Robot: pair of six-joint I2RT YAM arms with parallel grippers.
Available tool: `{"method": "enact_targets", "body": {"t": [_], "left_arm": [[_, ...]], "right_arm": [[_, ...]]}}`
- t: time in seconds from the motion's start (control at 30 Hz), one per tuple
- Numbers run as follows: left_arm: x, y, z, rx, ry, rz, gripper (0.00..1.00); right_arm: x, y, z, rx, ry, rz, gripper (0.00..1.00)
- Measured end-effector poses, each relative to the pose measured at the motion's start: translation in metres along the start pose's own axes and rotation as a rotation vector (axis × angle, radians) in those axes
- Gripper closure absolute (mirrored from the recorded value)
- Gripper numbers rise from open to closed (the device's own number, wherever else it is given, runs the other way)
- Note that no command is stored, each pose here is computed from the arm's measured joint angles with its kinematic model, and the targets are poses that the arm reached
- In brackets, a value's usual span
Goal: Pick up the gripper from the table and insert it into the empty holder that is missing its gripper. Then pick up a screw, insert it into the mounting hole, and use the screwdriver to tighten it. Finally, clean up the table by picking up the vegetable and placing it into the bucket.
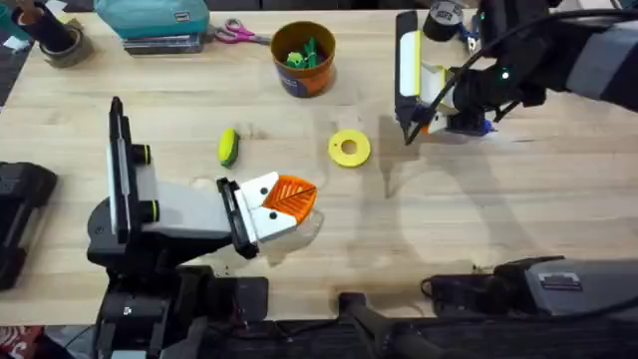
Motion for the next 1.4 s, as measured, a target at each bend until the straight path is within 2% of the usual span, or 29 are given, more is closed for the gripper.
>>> {"method": "enact_targets", "body": {"t": [0.33,0.37,0.57,0.67,0.7,0.87,0.9,1.07,1.17,1.27,1.4], "left_arm": [[0.000,0.000,0.000,0.000,0.000,0.000,0.996],[0.000,0.000,0.000,0.000,0.000,0.000,0.996],[0.000,0.000,0.000,0.000,0.000,0.000,0.996],[0.000,0.000,0.000,0.000,0.000,0.000,0.995],[0.000,0.000,0.000,0.000,0.000,-0.003,0.913],[0.000,0.000,0.000,0.000,0.000,-0.004,0.118],[0.000,0.000,0.000,0.000,0.000,-0.003,0.042],[0.000,0.000,0.000,0.003,0.000,-0.006,0.016],[0.002,0.005,0.000,0.033,-0.004,-0.024,0.015],[0.010,0.016,0.001,0.109,-0.022,-0.039,0.015],[0.010,0.032,0.006,0.224,-0.004,0.015,0.016]], "right_arm": [[-0.019,0.007,-0.037,0.089,0.077,0.047,0.980],[-0.020,0.007,-0.038,0.090,0.083,0.048,0.951],[-0.020,0.001,-0.036,0.061,0.086,0.066,0.011],[-0.018,0.001,-0.034,0.056,0.086,0.061,0.007],[-0.017,0.000,-0.032,0.046,0.083,0.058,0.007],[-0.007,-0.013,-0.006,-0.056,0.045,0.015,0.006],[-0.005,-0.016,0.001,-0.080,0.035,-0.003,0.006],[0.003,-0.026,0.039,-0.196,-0.027,-0.144,0.005],[0.008,-0.032,0.059,-0.264,-0.078,-0.260,0.005],[0.014,-0.039,0.082,-0.335,-0.148,-0.389,0.005],[0.018,-0.040,0.114,-0.402,-0.245,-0.562,0.005]]}}
Point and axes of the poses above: each hand's point on the last joint's axis, 136 mm out from that joint toward the fingers, its own z axis back along the fingers, its own y axis along the line the jaws close on, x = y × z, the point moved 3 cm from there along z, back along the fingers, and after that the axes turned 10 degrees about -z, right-handed, at the moved point
